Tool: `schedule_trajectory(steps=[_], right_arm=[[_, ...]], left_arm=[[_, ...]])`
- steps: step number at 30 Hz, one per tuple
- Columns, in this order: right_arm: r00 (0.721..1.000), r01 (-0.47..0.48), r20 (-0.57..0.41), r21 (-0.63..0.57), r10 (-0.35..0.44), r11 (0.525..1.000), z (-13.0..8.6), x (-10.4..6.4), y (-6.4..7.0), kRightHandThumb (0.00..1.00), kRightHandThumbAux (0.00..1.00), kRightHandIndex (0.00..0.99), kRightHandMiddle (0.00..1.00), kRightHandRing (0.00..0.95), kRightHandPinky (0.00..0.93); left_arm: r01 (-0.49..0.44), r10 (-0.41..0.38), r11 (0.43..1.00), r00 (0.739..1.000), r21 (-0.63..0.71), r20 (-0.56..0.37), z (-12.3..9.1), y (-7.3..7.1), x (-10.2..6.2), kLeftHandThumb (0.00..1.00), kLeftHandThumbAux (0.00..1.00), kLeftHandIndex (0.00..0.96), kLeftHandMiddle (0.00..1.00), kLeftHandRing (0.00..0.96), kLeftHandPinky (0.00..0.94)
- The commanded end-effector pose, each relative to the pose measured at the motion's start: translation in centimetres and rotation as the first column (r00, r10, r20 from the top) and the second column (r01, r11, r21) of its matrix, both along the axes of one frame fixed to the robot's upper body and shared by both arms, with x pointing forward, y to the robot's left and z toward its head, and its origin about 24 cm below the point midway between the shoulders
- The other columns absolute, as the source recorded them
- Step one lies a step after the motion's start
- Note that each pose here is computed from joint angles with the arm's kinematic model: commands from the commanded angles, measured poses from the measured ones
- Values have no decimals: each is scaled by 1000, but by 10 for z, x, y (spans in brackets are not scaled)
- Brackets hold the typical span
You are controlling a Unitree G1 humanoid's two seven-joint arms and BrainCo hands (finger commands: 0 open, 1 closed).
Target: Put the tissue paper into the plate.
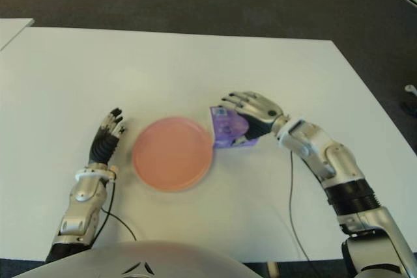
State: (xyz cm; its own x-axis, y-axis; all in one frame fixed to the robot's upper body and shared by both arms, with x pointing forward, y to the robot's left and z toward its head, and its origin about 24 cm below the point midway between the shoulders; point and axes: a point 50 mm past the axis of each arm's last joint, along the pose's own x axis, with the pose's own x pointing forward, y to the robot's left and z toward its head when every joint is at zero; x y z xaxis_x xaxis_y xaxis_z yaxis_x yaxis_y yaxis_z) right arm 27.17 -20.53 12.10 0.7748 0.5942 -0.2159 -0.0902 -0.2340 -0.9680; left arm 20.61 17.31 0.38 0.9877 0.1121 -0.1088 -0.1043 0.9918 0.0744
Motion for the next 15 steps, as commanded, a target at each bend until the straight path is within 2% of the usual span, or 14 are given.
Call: schedule_trajectory(steps=[1,15], right_arm=[[1000,2,-28,7,-2,1000,5,-4,-3,277,530,7,63,23,18],[993,14,-115,16,-12,1000,10,-7,-2,237,532,4,48,2,0]], left_arm=[[-4,4,1000,998,-1,-56,-10,1,-4,0,491,0,0,0,0],[-5,4,1000,998,-15,-64,-10,2,-3,0,496,0,0,0,0]])
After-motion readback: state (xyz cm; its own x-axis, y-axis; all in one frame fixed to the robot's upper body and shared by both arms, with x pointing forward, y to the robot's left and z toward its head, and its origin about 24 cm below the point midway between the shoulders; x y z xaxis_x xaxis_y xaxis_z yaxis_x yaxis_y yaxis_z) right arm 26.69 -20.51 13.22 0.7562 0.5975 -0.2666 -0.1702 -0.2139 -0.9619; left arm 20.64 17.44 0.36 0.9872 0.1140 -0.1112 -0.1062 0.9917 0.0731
